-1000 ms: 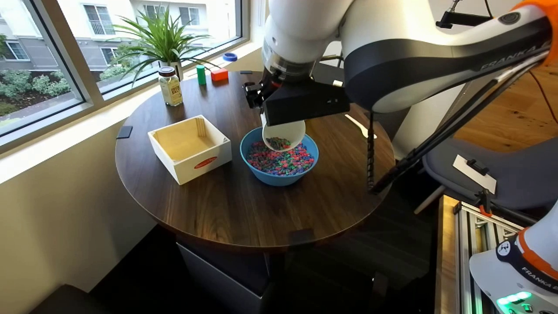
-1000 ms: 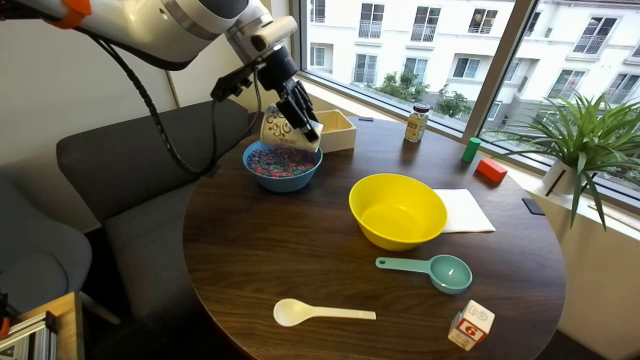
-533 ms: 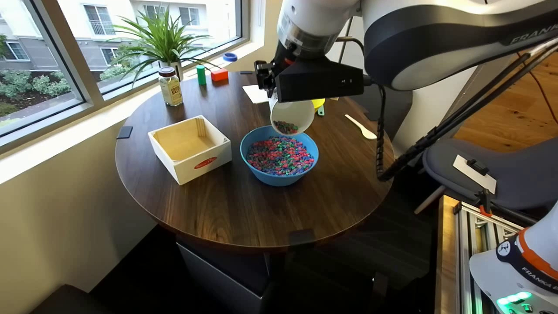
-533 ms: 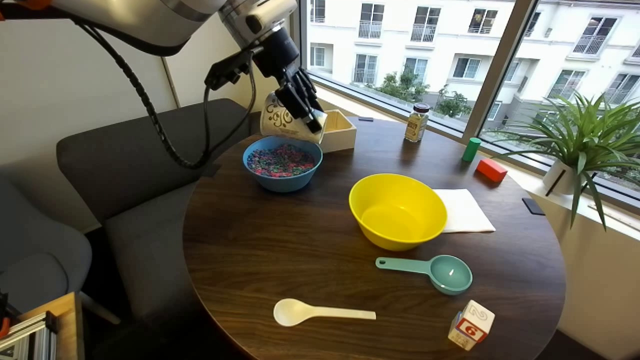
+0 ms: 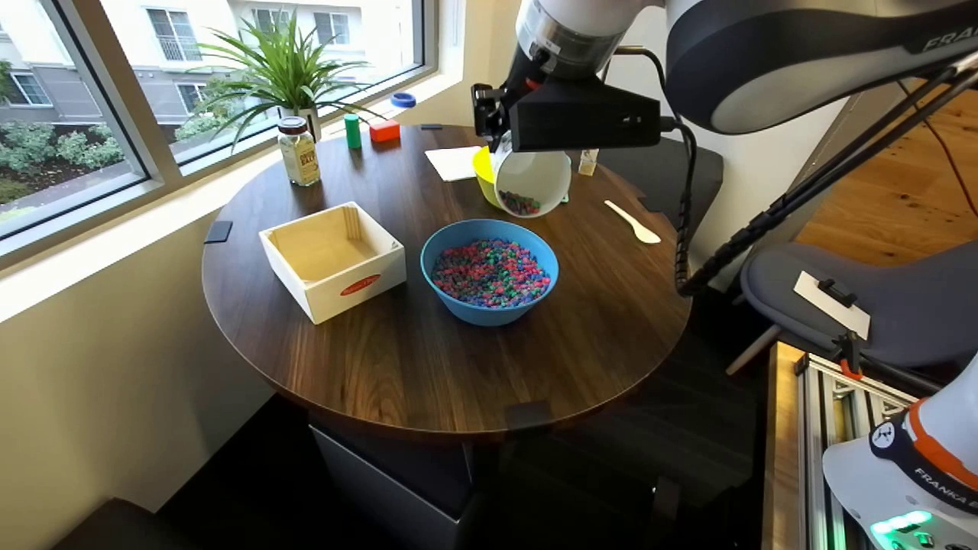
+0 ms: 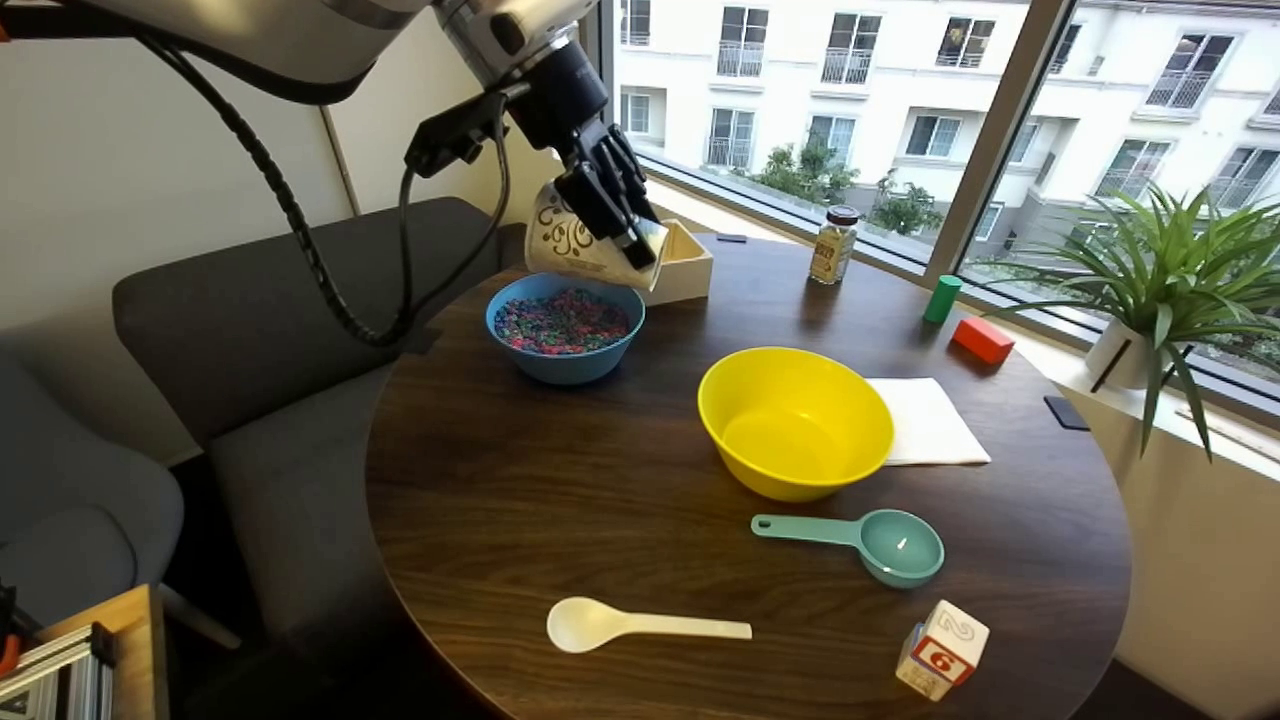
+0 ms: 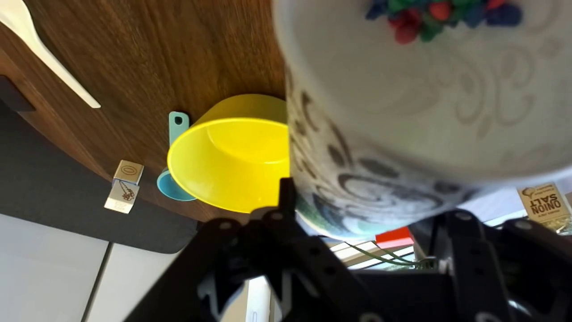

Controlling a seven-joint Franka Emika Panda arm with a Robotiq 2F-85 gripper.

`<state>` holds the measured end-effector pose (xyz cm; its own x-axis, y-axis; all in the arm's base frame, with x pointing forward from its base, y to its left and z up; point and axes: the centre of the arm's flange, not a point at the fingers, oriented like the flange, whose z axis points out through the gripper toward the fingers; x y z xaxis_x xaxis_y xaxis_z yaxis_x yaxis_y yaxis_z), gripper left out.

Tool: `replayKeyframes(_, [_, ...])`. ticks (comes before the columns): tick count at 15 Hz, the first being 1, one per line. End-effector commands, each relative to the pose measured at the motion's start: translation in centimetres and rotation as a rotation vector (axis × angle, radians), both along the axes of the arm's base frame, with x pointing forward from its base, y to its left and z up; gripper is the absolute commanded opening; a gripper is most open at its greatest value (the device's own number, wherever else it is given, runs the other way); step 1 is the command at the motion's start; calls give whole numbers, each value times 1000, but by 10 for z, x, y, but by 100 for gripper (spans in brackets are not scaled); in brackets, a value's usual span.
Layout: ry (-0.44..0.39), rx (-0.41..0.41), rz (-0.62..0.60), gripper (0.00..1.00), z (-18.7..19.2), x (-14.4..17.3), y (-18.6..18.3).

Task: Use the coffee cup to transfer cereal from the blue bowl to the yellow bowl.

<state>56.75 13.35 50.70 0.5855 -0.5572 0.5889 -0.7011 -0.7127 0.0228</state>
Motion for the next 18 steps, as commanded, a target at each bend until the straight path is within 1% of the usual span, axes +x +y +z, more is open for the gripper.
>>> replayKeyframes(1, [1, 0, 0, 61, 0, 0, 0])
replayKeyframes(4, [1, 1, 0, 61, 0, 0, 0])
replayKeyframes(5, [-3, 0, -15, 36, 1, -1, -6])
replayKeyframes(6, [-26, 3, -51, 36, 4, 0, -18])
replayKeyframes(9, [-48, 0, -124, 36, 12, 2, -51])
replayKeyframes(14, [-67, -5, -224, 36, 23, 9, -104])
replayKeyframes(18, [-93, -5, -296, 36, 26, 17, -137])
